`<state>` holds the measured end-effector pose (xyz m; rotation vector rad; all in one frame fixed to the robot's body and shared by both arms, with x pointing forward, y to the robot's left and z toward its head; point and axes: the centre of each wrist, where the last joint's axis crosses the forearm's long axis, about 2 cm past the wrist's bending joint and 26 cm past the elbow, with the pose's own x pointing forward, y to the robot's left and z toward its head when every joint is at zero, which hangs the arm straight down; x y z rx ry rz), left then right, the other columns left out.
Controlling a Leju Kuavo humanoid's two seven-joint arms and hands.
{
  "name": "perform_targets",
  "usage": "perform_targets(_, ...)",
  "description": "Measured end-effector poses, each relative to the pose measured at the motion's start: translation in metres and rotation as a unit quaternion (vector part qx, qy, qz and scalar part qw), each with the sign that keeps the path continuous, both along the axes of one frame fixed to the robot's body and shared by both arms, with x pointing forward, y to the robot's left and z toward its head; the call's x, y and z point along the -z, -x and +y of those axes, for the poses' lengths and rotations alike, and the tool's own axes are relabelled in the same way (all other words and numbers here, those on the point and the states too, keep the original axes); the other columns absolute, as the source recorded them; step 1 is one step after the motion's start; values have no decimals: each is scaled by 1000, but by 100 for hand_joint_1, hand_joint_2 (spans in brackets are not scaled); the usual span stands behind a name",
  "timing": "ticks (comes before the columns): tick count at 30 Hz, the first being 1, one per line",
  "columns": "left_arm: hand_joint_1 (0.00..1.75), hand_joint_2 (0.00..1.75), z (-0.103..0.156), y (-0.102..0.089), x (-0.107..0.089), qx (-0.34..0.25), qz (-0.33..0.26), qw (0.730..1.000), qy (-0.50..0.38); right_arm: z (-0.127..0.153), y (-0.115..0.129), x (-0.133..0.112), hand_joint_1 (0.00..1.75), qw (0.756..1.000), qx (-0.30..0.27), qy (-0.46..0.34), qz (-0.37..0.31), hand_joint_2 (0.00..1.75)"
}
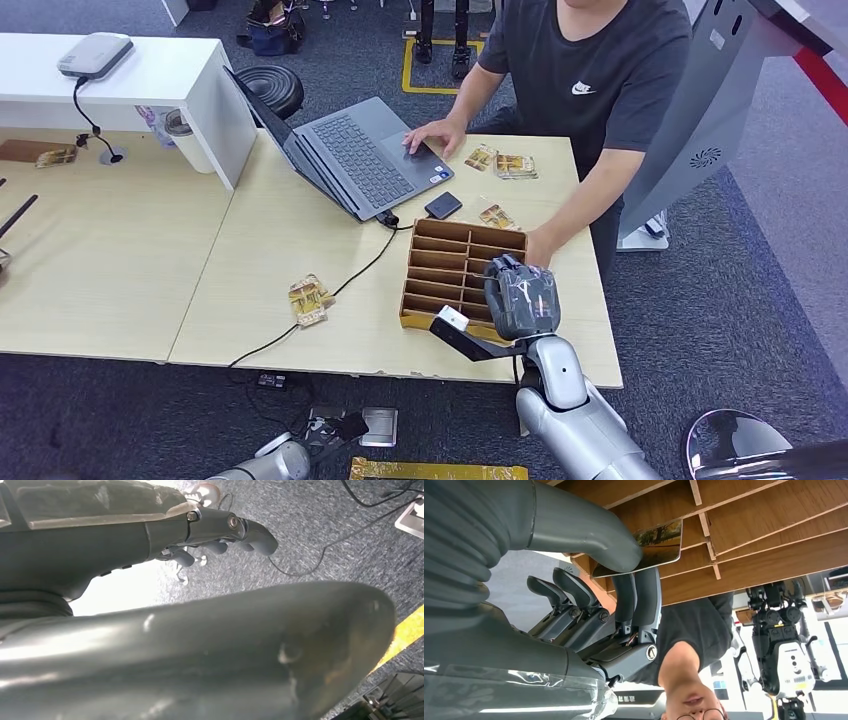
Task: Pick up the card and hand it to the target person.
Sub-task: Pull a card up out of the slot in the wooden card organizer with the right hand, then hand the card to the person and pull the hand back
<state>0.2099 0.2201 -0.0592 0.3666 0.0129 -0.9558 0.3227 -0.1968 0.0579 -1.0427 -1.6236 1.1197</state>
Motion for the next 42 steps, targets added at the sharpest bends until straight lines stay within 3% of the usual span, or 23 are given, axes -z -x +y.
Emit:
perform_targets(3, 0, 0, 0, 1, 0, 0, 1, 1000, 1, 2, -5, -22, 175, 998, -7, -42, -50, 175)
perform_targets(9, 0, 0, 0, 3, 1, 7, -1, 1000, 1, 4, -3, -99, 175, 970, -42, -153, -183, 175)
perform_targets(13, 0, 0, 1, 3, 2, 2, -3, 1000, 3, 3, 0, -118, 175, 961, -61, -165, -216, 175)
perform_targets(21, 0, 0, 2, 6, 3, -12, -7, 1000, 4, 8, -8, -124, 171, 959, -78, -162, -220, 175)
perform_targets(31, 0, 0, -3, 6, 2, -31, -16, 999, 10, 27, -55, -95, 172, 983, -69, -91, -143, 175)
perform_targets(42, 0, 0, -9, 2, -1, -39, -20, 999, 14, 48, -83, -98, 175, 992, -69, -16, -104, 175)
